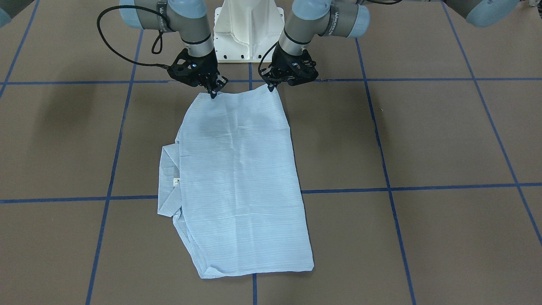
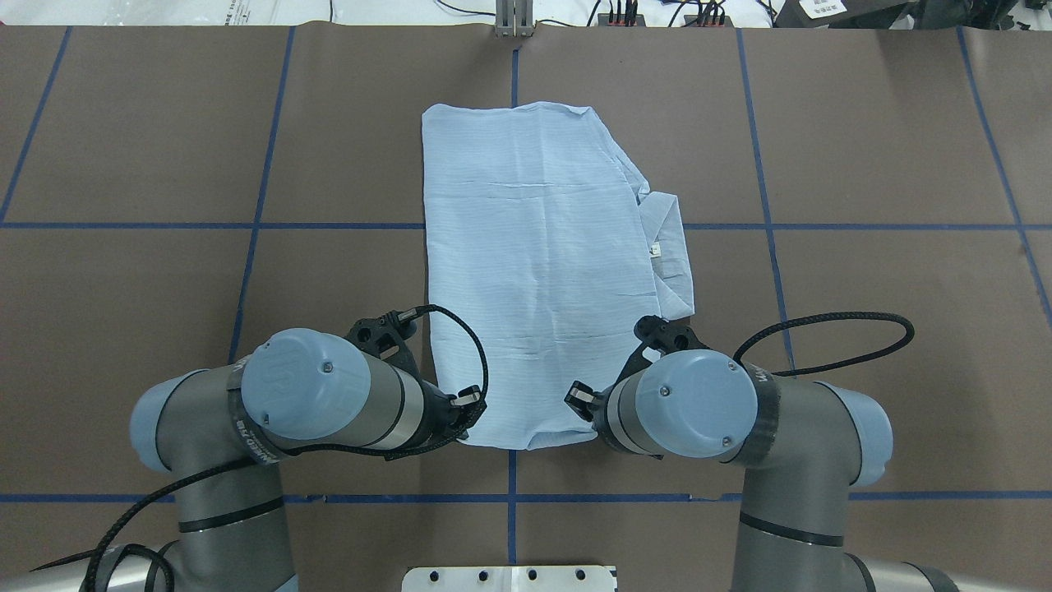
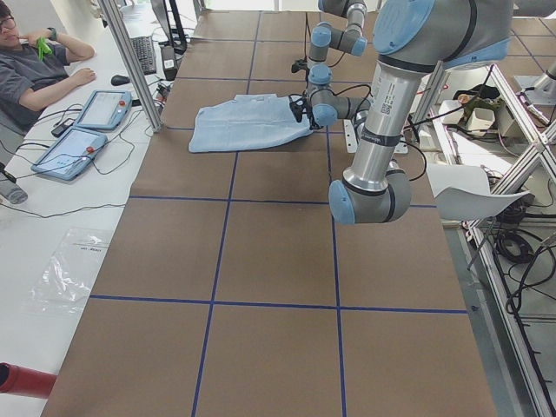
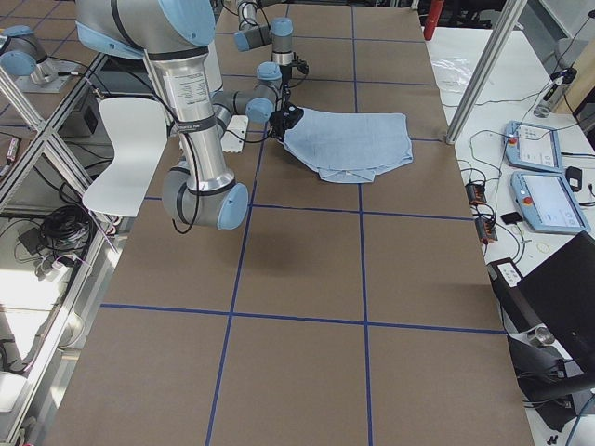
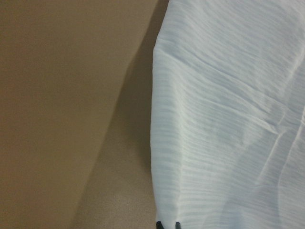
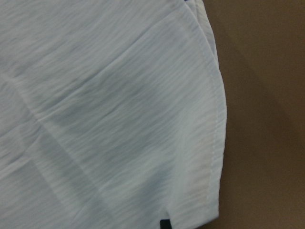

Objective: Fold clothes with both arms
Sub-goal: 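Lift the near edge with both grippers and carry it away from the robot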

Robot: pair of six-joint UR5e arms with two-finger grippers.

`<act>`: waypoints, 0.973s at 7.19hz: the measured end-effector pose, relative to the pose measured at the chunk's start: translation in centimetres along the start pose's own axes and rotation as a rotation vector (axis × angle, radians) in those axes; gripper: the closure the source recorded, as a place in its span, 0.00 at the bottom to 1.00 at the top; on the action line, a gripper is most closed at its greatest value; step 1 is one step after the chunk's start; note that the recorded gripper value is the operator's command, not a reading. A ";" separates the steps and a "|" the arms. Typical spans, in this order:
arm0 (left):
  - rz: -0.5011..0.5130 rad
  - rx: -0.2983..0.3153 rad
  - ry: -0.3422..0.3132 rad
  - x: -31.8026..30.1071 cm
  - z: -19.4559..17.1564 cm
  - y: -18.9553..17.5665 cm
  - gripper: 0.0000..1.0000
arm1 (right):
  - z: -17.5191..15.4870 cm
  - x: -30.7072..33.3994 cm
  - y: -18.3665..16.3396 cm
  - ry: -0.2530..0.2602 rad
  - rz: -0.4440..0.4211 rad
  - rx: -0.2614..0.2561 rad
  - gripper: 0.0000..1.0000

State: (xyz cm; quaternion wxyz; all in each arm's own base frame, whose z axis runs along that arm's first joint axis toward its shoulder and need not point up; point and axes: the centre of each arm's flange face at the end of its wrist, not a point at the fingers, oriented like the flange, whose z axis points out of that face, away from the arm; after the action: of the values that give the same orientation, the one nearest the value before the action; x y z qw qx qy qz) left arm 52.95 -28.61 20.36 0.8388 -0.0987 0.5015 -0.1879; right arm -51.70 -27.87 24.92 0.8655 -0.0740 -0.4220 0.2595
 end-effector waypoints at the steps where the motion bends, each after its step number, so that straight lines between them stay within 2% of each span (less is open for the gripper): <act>1: 0.001 -0.007 -0.010 0.1 -2.0 1.0 1.00 | -1.1 0.2 0.4 -0.006 -0.004 -0.040 1.00; 4: -0.018 -0.102 -0.064 0.0 -6.7 5.4 1.00 | -6.6 1.8 2.9 -0.026 -0.032 -0.237 1.00; 5: -0.028 -0.123 -0.074 -0.1 -7.7 6.4 1.00 | -8.9 2.6 3.7 -0.032 -0.044 -0.285 1.00; 6: -0.034 -0.137 -0.085 -0.3 -8.9 7.0 1.00 | -10.6 3.2 4.2 -0.030 -0.050 -0.313 1.00; 7: -0.037 -0.141 -0.093 -0.5 -10.1 7.3 1.00 | -11.2 3.2 4.0 -0.028 -0.048 -0.318 1.00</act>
State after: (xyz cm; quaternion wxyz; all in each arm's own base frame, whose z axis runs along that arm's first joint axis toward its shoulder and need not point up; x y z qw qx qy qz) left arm 45.44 -21.54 13.40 0.8485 -0.1753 0.4721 -0.1627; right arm -42.96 -21.78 18.64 0.8429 -0.1961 -0.4715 0.1696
